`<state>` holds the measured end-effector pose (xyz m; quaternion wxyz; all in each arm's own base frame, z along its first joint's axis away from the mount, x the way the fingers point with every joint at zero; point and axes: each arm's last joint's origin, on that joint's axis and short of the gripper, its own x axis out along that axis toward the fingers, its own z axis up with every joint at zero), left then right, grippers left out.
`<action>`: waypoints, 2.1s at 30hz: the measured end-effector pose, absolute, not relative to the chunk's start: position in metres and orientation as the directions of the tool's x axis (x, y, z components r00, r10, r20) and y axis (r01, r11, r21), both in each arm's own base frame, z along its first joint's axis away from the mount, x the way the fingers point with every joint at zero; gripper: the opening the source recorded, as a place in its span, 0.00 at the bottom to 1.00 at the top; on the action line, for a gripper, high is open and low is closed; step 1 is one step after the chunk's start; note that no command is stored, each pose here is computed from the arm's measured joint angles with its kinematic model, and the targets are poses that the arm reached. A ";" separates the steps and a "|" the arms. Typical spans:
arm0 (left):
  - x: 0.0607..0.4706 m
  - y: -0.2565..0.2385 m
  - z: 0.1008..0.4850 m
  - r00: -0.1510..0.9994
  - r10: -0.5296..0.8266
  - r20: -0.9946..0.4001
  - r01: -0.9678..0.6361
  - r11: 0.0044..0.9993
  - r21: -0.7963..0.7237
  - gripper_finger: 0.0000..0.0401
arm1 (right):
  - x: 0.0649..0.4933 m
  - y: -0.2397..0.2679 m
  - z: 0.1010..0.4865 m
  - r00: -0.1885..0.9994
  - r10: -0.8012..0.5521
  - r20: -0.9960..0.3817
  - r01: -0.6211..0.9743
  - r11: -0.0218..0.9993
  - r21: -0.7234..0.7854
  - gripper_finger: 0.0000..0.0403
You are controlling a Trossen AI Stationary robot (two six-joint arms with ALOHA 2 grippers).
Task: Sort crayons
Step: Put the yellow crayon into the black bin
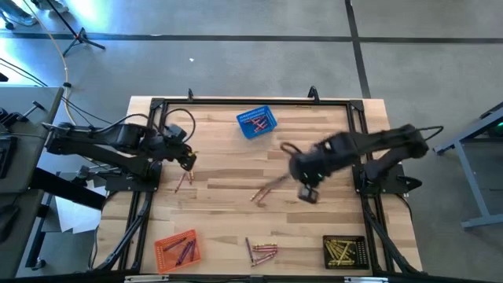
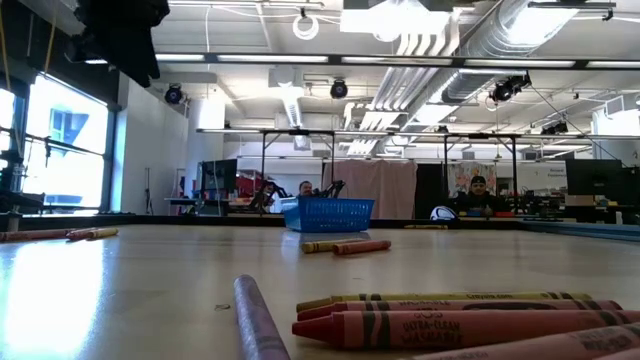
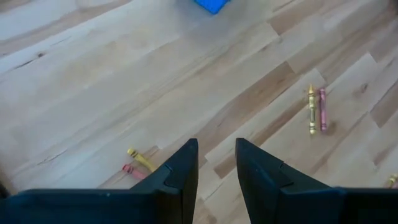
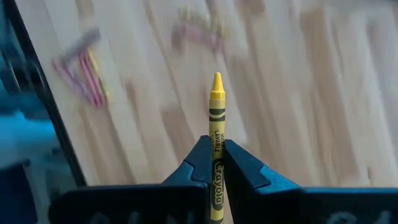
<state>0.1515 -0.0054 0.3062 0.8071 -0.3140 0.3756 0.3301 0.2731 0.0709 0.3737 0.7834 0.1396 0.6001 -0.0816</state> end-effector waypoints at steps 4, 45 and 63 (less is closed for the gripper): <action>0.172 -0.007 0.303 0.535 0.297 -0.791 -0.753 0.593 -0.286 0.24 | 0.248 0.110 0.372 0.163 0.037 -0.986 0.298 0.951 0.085 0.03; 0.252 -0.018 0.294 0.770 0.167 -0.615 -0.585 0.570 -0.577 0.24 | 0.140 0.191 0.193 -0.103 0.472 -0.875 0.272 0.860 0.432 0.25; 0.237 -0.013 0.302 0.764 0.154 -0.626 -0.517 0.727 -0.452 0.24 | 0.215 0.055 0.254 0.248 -0.105 -0.963 0.522 0.852 0.042 0.22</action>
